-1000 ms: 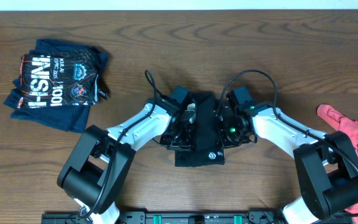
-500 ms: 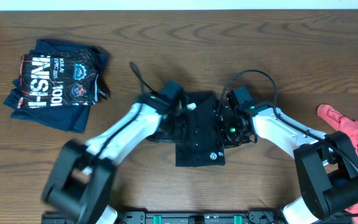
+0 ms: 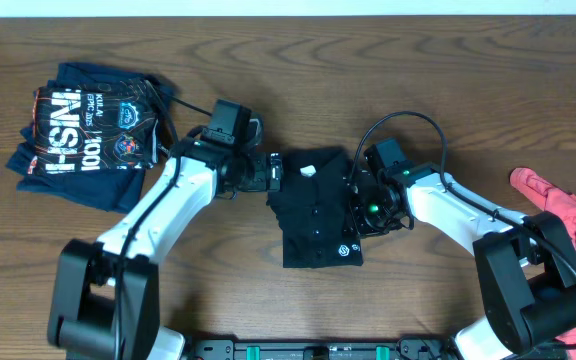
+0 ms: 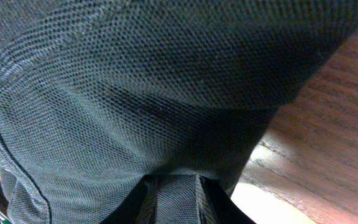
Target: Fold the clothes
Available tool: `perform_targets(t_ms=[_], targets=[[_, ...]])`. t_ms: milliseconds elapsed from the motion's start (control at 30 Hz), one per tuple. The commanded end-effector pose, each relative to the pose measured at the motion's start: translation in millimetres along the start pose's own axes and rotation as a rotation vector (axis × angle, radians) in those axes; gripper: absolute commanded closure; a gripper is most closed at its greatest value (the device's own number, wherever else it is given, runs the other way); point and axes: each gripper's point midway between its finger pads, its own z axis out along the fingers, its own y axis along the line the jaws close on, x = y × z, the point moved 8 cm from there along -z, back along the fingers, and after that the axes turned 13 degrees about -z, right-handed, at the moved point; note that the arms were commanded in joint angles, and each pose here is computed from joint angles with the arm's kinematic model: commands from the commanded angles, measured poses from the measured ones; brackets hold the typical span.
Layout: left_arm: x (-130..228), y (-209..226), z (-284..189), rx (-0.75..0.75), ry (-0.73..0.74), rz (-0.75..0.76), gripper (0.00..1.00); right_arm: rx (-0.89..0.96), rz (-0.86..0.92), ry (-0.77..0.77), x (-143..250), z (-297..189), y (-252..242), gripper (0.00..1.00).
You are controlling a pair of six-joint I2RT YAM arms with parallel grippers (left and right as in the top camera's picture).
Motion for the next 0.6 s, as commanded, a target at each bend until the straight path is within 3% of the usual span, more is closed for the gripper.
perform_targets(t_ms=[0,233,433,500,567], targets=[[8.4,-4.8,17.8,0.163,0.13,0.055,0.03,0.156,0.035,0.029,5.6,4.3,-23.5,0.77],[10.7,-14.0,52.5,0.351,0.242,0.062,0.0,0.155,0.038,0.036,6.9,4.3,-23.4,0.76],[23.4,-16.3,80.3,0.353,0.314,0.071,0.02,0.155,0.042,0.045,8.4,4.2,-23.3,0.76],[29.1,-19.9,86.2,0.351,0.331,0.093,0.1,0.155,0.042,0.046,8.6,4.2,-23.3,0.76],[32.1,-25.9,88.4,0.358,0.329,0.123,0.35,0.155,0.042,0.045,8.5,4.2,-23.3,0.76]])
